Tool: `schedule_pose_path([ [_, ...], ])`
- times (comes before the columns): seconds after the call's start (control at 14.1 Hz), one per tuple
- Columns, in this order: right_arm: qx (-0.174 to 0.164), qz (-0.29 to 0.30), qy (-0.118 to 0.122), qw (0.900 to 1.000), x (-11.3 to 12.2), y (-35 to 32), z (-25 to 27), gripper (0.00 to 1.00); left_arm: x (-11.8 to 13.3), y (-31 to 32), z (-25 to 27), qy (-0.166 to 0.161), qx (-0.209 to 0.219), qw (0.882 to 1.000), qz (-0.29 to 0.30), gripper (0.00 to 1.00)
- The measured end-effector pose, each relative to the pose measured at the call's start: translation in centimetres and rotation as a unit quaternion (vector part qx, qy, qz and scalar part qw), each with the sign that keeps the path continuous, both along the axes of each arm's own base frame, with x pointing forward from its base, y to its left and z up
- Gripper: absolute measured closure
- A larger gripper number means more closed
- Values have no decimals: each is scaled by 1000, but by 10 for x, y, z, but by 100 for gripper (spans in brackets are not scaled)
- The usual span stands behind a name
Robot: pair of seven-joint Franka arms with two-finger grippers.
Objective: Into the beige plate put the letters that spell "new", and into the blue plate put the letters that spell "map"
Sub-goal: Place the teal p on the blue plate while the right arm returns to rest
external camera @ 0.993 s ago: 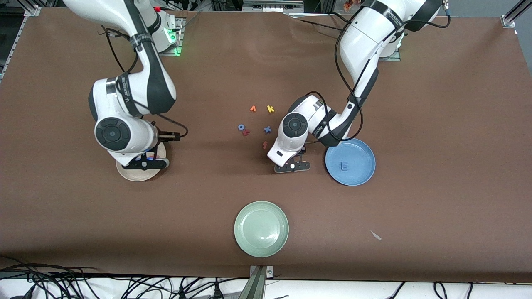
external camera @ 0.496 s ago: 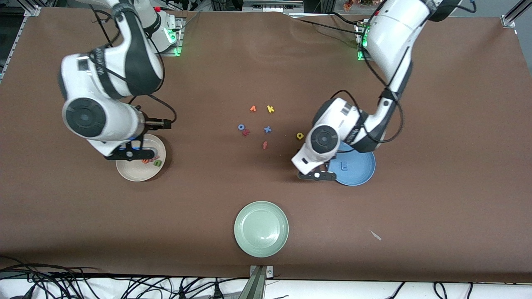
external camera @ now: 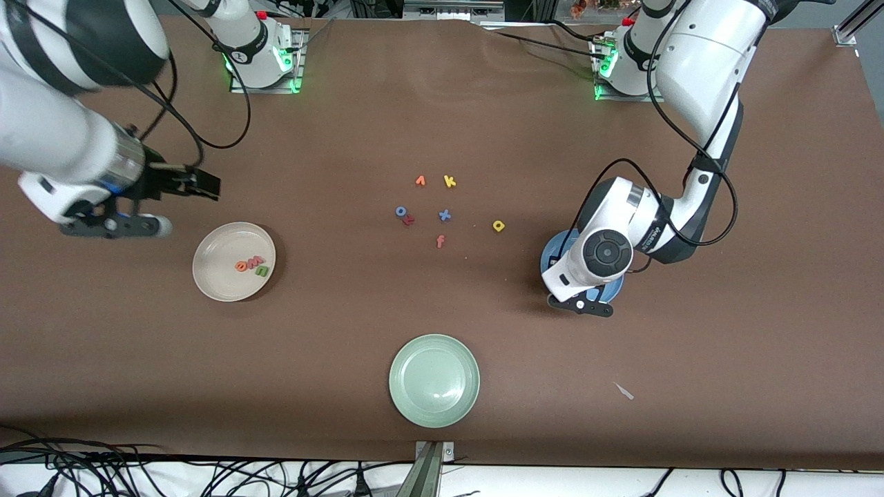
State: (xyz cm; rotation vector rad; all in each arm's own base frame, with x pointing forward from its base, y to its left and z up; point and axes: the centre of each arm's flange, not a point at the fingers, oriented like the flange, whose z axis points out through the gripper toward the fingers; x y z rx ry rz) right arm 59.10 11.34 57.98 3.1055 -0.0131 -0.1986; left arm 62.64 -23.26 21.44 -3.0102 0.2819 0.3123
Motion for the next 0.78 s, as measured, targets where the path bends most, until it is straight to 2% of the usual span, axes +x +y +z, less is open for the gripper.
schedule_pose_path([
  [0.14, 2, -4, -19, 1000, -15, -14, 30, 0, -5, 8, -13, 2, -1, 1000, 3, 58],
  [0.28, 6, 23, -20, 1000, -23, -28, 36, 0, -3, 8, -6, -4, -3, 1000, 4, 39],
  [0.43, 7, 42, -17, 999, -20, -43, 25, 0, -3, -3, 14, -14, -14, 1000, 5, 19],
  [0.57, 4, 46, -17, 999, -16, -56, 14, 0, -16, -33, 34, -13, -26, 999, 20, 0],
  [0.78, 1, 40, -20, 999, -13, -69, 10, 0, -46, -89, 42, -6, -31, 998, 62, 0],
])
